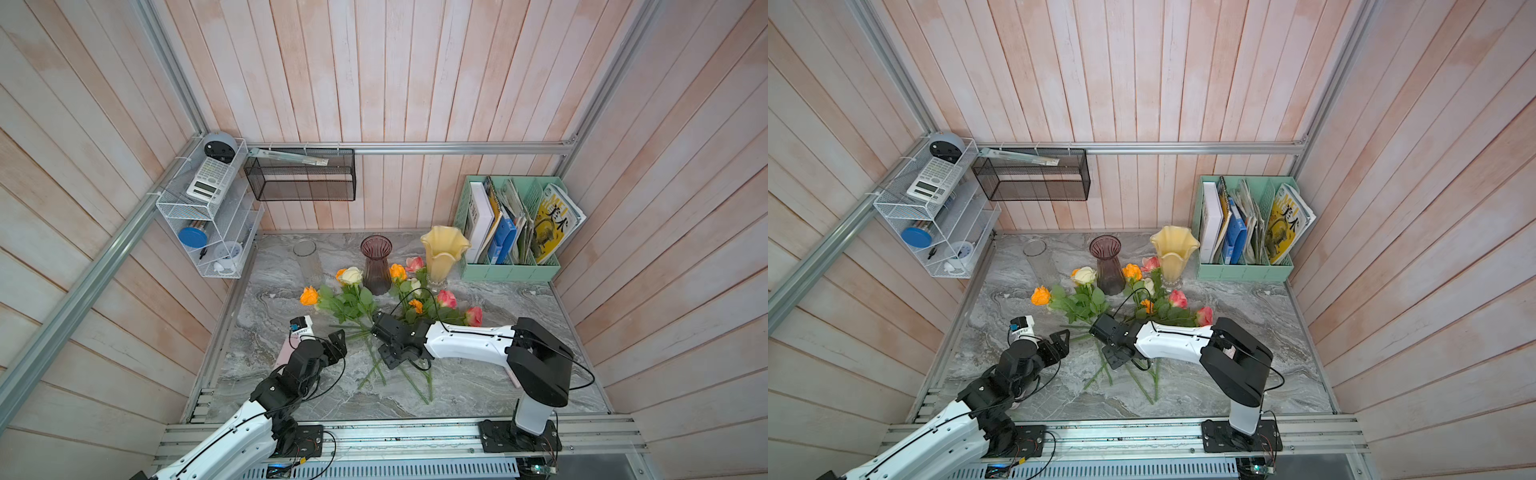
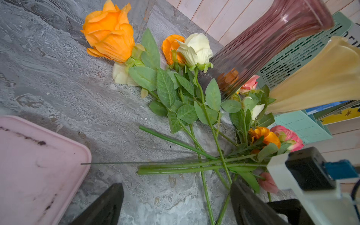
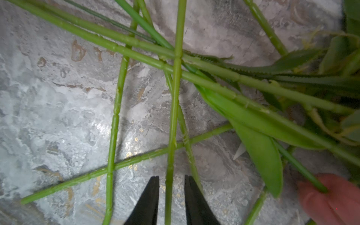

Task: Arrange the flowers in different vases according to their colors
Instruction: Pick up the flower at the center of the board, then insert the flower into the vase.

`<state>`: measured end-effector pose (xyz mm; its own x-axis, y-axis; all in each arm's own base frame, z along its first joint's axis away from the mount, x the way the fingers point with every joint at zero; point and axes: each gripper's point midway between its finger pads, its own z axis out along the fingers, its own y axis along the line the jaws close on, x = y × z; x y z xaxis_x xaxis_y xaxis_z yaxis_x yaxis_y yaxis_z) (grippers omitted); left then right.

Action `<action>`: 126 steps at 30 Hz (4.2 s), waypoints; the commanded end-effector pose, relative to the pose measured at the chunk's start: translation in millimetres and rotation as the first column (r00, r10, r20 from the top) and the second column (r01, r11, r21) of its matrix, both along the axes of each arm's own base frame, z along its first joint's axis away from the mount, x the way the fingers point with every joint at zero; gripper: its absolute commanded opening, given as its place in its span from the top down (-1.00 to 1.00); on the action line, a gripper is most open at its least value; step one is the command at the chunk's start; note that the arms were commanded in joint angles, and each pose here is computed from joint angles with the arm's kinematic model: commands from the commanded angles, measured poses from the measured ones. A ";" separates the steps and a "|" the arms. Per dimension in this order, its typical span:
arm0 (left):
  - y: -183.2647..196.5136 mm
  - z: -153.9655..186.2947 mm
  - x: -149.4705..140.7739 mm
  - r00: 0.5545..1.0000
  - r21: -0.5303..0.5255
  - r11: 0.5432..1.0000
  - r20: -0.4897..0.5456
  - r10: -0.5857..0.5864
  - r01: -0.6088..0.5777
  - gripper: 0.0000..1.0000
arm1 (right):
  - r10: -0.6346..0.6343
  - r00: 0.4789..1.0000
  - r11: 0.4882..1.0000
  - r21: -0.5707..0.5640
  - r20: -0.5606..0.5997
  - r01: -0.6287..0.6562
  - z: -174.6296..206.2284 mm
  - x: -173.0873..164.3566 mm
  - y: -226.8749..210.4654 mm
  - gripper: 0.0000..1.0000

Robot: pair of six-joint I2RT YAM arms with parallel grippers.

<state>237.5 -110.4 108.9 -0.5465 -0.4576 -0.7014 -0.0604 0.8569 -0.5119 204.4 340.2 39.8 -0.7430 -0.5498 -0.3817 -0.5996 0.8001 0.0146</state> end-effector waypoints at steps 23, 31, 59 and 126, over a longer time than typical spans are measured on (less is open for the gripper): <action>15.6 -21.6 -6.9 0.999 0.069 0.997 -0.029 0.037 -0.035 -0.84 | 0.023 0.997 0.998 0.058 0.074 -0.027 46.8 4.2 -3.6 1.00; 15.6 -22.5 -7.0 0.999 0.064 0.997 -0.027 0.037 -0.035 -0.83 | 0.045 0.995 0.982 0.178 0.093 -0.061 81.4 -7.7 -6.8 1.00; 5.0 -22.4 -2.9 0.999 0.064 0.998 -0.035 -0.005 0.007 -0.83 | -0.493 0.588 0.680 0.705 0.642 -0.200 371.9 83.8 -67.7 1.00; -10.8 -34.1 -1.2 0.996 0.037 0.996 -0.036 -0.077 0.078 -0.86 | -0.818 0.249 0.567 0.799 0.518 0.201 276.4 255.8 -187.5 0.47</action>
